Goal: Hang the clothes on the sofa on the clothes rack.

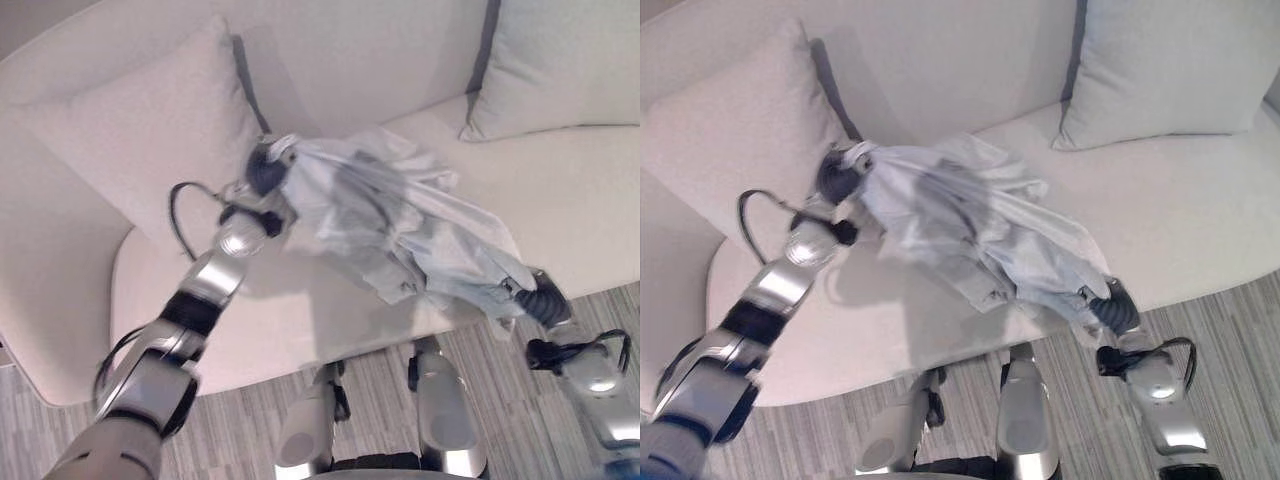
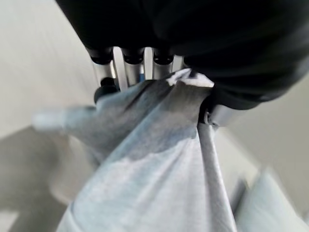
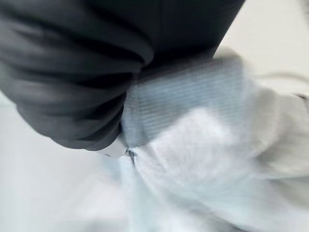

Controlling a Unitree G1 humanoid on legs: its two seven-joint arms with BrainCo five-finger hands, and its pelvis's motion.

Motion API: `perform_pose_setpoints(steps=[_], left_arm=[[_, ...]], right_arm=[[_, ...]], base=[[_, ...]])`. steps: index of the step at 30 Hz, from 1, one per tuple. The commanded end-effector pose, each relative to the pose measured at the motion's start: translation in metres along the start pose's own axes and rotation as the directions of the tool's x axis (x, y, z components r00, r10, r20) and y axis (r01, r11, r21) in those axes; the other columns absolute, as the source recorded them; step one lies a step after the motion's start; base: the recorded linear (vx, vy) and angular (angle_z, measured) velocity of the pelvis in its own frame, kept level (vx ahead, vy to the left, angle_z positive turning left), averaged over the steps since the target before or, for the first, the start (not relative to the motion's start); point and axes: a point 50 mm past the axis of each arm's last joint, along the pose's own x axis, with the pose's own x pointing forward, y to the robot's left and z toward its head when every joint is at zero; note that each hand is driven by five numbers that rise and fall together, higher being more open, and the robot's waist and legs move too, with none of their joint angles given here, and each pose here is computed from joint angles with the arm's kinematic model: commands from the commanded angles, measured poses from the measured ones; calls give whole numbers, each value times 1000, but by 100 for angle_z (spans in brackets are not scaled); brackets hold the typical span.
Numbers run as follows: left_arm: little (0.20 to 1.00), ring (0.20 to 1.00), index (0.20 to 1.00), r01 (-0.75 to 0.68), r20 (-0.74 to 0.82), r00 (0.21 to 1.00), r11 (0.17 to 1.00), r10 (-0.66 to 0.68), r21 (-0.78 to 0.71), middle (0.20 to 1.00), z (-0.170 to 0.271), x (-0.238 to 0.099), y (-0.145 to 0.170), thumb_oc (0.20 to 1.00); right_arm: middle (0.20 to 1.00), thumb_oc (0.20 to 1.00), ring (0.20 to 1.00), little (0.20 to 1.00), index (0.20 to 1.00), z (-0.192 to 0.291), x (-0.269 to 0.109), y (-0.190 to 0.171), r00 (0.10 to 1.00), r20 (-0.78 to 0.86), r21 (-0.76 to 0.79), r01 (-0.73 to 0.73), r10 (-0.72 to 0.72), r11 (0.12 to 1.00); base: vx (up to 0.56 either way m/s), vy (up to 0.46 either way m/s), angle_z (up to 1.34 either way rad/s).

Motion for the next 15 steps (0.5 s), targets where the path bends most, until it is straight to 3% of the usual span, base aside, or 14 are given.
perform_pose_setpoints(steps=[1,15], left_arm=[[200,200,200,-165,148,975,986,166,-21,200,35,25,36,200],[200,200,200,-350,197,922,935,332,60,200,34,-14,94,200]], right_arm=[[200,200,200,200,200,3,10,-10,992,54,112,107,-114,988],[200,200,200,200,200,71,48,4,911,359,99,179,-203,979]], base=[[76,98,11],[11,119,-1]])
